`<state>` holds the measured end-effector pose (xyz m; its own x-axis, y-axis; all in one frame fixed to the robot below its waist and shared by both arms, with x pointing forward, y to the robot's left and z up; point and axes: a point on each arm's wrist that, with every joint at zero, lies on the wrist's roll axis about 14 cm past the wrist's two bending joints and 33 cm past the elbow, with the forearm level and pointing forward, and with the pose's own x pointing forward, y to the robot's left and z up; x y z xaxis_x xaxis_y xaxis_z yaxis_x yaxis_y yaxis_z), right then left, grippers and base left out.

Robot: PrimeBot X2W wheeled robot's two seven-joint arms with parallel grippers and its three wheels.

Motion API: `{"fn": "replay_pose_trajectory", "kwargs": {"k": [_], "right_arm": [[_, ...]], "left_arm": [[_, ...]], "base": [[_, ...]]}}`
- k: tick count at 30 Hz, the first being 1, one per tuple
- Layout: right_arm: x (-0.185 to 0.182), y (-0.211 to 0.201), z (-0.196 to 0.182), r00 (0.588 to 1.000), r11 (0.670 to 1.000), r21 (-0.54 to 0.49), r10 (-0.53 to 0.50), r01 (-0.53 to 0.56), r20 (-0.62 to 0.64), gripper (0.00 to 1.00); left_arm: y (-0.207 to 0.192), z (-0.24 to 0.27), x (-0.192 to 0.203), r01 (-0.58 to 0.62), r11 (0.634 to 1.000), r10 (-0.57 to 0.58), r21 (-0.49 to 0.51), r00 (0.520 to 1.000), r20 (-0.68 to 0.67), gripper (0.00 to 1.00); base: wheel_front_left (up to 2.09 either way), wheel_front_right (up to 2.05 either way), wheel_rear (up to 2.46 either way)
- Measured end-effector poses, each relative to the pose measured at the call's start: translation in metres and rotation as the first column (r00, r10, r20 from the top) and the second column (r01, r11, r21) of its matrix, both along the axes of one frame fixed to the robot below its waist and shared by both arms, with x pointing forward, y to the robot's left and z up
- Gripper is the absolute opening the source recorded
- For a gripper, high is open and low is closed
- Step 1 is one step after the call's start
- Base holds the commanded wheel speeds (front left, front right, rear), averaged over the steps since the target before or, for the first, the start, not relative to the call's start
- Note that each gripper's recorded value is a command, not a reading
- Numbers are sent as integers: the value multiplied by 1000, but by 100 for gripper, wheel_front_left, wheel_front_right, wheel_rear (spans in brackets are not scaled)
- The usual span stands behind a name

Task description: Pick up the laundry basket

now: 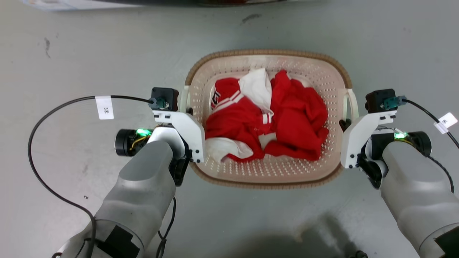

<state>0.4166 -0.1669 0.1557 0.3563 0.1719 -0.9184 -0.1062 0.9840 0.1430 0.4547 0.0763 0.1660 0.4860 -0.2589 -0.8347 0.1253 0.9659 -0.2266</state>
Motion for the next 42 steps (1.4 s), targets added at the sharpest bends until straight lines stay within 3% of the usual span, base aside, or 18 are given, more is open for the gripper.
{"fn": "replay_pose_trajectory", "kwargs": {"k": [14, 32, 42], "right_arm": [[-19, -1, 59, 998, 999, 29, -16, 17, -61, 0], [-23, 18, 161, 1000, 996, 89, 6, -4, -14, 0], [-30, 24, 198, 999, 996, 76, 46, -46, 2, 0]], "left_arm": [[-2, 59, -20, -11, 999, 8, -34, 998, -70, 0], [21, 163, -21, -8, 1000, 8, -1, 1000, 15, 0], [36, 201, -26, -24, 1000, 23, 18, 998, 56, 0]], "base": [[0, 0, 0], [0, 0, 0], [0, 0, 0]]}}
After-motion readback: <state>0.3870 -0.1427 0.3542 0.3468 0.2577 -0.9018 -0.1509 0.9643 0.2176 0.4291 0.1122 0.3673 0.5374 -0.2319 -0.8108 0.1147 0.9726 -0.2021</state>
